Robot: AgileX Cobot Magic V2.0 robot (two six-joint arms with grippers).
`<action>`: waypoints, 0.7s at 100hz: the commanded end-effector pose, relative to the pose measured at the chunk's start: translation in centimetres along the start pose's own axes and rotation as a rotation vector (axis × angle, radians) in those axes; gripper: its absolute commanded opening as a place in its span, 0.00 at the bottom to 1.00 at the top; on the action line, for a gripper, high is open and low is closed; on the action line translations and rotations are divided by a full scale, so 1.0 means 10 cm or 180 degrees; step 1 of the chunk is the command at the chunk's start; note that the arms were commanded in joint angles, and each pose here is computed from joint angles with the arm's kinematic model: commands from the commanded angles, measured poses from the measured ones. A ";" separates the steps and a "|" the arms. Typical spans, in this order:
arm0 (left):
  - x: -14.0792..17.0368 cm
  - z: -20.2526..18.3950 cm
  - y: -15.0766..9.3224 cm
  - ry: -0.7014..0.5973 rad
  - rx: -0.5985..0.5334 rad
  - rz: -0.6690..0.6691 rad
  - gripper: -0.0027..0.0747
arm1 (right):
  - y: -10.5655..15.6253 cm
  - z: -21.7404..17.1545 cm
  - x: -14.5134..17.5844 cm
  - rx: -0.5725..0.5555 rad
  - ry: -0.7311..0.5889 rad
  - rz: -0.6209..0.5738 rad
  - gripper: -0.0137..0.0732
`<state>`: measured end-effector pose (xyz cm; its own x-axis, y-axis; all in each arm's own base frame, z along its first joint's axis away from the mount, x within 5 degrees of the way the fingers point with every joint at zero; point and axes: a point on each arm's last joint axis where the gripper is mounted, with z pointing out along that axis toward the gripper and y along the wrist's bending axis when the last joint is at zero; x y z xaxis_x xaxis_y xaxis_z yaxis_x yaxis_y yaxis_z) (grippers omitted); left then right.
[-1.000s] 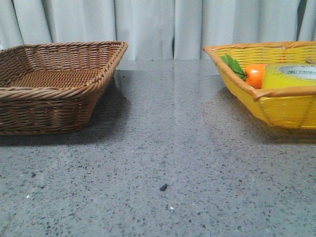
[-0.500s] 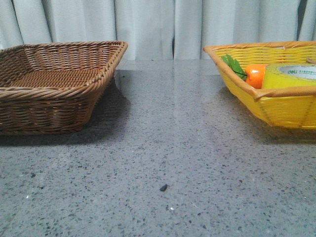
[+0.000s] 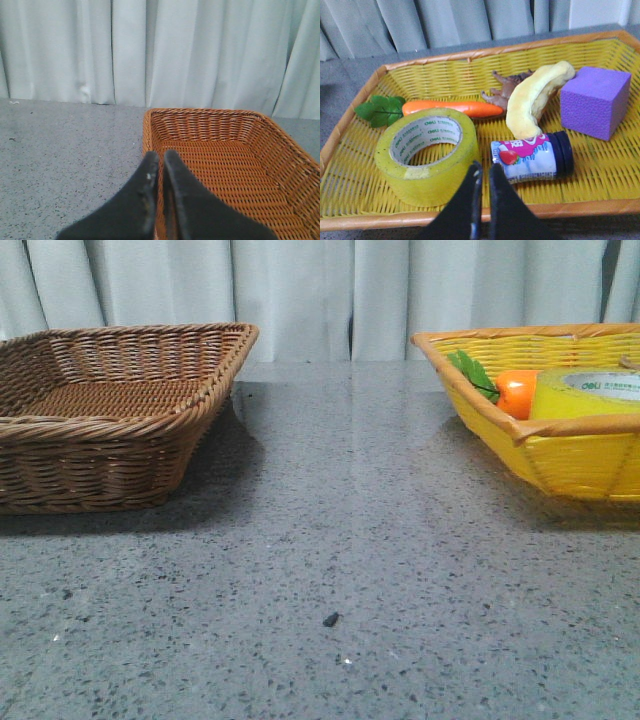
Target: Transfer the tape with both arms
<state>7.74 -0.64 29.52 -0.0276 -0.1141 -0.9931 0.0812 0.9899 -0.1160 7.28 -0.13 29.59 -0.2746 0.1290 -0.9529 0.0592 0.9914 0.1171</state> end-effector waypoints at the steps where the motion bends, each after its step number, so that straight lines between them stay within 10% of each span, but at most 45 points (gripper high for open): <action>1: -0.23 0.08 -0.03 -0.0231 0.0037 -0.0027 0.01 | 0.02 0.10 -0.28 0.0020 0.0019 -0.0040 0.10; 32: -0.27 0.22 -0.04 -0.0098 0.0022 -0.0026 0.01 | 0.21 0.57 -0.77 -0.0242 0.0869 -0.0331 0.12; 56: -0.27 0.22 -0.04 -0.0098 0.0022 -0.0026 0.01 | 0.52 1.03 -0.92 -0.0607 0.1368 -0.0501 0.55; 70: -0.27 0.22 -0.04 -0.0098 0.0022 -0.0026 0.01 | 0.69 1.32 -0.87 -0.0728 0.1636 -0.0599 0.60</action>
<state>9.86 -0.83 30.45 -0.0973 -0.1078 -0.9894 0.0731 0.9907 -0.1151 21.18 4.42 34.07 -0.7272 -0.0908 -0.6804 -0.1964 0.9773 0.0794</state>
